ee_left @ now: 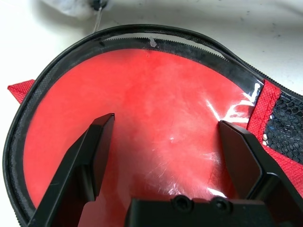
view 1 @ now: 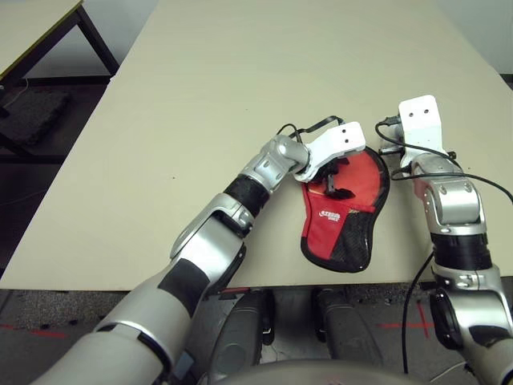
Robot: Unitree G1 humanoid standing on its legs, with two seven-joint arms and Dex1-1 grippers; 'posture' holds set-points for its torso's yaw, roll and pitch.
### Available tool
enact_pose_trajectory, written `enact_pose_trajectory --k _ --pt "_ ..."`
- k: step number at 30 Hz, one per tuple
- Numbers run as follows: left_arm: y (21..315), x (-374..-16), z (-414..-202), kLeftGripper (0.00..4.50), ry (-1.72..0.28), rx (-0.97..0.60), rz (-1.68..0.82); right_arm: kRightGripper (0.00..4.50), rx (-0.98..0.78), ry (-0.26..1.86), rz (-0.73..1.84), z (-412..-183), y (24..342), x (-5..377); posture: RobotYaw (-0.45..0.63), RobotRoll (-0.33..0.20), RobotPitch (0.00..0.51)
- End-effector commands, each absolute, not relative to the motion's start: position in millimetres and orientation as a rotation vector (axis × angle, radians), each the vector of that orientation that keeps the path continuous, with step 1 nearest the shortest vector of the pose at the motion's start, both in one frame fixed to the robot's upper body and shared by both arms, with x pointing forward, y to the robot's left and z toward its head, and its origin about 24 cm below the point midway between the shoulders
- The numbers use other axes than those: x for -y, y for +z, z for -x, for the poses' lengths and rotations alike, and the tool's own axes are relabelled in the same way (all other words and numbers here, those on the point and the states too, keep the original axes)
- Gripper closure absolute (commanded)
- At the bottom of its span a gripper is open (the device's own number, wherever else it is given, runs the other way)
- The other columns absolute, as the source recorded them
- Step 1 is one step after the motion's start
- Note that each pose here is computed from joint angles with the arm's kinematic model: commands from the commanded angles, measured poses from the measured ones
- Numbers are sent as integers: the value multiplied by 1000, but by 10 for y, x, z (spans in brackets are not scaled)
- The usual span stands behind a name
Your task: Store the ping-pong paddle in its case and zip it.
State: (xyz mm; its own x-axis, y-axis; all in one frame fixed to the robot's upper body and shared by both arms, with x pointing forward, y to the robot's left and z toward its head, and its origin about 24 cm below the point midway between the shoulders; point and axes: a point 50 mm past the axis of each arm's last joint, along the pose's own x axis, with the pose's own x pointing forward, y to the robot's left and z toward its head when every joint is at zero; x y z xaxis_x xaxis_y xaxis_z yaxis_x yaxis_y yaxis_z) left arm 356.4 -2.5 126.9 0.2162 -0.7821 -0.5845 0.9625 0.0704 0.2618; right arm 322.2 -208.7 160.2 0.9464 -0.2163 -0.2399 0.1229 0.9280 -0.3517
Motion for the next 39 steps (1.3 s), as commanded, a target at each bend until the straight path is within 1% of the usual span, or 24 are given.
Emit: enact_pose_trajectory --k 1,8,17,23,27,31,39 --pt "779 -229 -3534 0 -1262 -562 -749 4477 -275 -215 343 -3162 1645 2144 -147 0 192" --pt "742 -262 -3539 0 -1239 -582 -742 4477 -294 -201 342 -3094 1677 2123 -145 0 194" --pt "712 -237 -3509 0 -1247 -597 -717 4477 -366 -188 389 -2862 1606 2226 -146 0 210" --pt "707 -237 -3505 0 -1245 -600 -710 4477 -387 -145 421 -2687 1643 2227 -148 0 218" --pt "722 -232 -3514 0 -1240 -598 -710 4477 -410 -75 441 -2549 1715 2156 -153 0 218" --pt "730 -227 -3522 0 -1236 -594 -712 4477 -477 45 435 -2385 1716 2026 -160 0 218" --pt "730 -199 -3520 0 -1238 -588 -710 4477 -582 186 418 -2158 1511 1980 -175 0 220"
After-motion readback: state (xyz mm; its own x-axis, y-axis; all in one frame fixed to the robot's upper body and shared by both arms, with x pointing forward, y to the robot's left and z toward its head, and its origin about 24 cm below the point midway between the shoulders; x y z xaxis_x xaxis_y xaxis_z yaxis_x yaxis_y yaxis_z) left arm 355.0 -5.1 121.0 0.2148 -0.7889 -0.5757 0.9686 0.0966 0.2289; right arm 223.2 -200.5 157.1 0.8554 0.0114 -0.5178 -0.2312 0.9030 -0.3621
